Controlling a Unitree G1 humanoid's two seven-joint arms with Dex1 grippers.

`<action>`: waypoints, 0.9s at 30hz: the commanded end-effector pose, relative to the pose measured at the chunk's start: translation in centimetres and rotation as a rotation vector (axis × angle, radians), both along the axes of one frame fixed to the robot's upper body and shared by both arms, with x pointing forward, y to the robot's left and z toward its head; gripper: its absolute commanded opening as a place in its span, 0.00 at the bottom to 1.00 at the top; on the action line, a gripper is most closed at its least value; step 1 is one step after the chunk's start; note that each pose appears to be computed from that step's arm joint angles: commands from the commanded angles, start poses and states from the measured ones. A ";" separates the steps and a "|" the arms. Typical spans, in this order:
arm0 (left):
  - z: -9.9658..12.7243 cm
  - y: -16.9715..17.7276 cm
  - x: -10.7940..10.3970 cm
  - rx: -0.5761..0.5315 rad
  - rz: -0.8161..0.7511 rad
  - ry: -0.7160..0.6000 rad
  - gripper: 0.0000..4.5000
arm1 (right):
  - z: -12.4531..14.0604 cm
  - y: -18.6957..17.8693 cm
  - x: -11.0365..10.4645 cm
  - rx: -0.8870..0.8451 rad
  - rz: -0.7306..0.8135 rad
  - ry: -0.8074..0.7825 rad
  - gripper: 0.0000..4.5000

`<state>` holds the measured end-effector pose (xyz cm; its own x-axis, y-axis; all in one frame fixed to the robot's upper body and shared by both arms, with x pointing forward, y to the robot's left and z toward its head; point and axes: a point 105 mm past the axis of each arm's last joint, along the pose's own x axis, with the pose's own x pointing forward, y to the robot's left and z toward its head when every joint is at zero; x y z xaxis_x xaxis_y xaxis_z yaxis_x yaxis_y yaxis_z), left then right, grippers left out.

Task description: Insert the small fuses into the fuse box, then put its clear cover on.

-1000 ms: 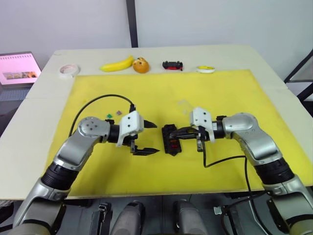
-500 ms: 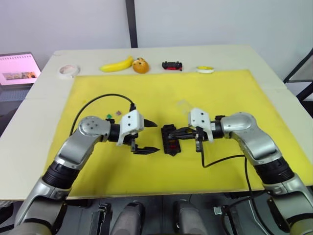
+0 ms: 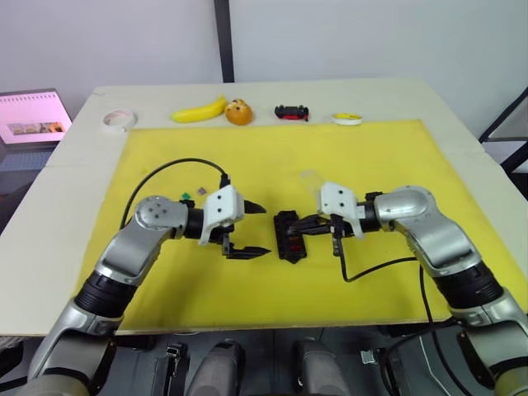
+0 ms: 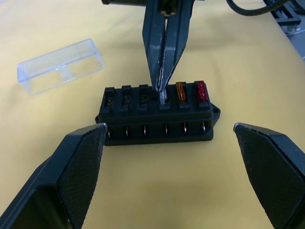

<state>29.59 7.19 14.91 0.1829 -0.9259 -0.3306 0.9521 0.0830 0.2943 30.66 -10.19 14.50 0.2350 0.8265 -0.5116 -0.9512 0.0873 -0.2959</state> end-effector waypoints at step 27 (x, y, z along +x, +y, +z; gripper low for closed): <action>1.2 -0.2 0.0 -0.013 -0.021 -0.057 1.00 | -3.1 -0.8 -0.1 -0.110 -0.050 0.075 0.01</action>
<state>29.53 7.09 14.96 0.1762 -0.9289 -0.3258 0.9509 0.0750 0.3004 30.76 -10.07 14.11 0.2522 0.8120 -0.5263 -0.9491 0.1015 -0.2981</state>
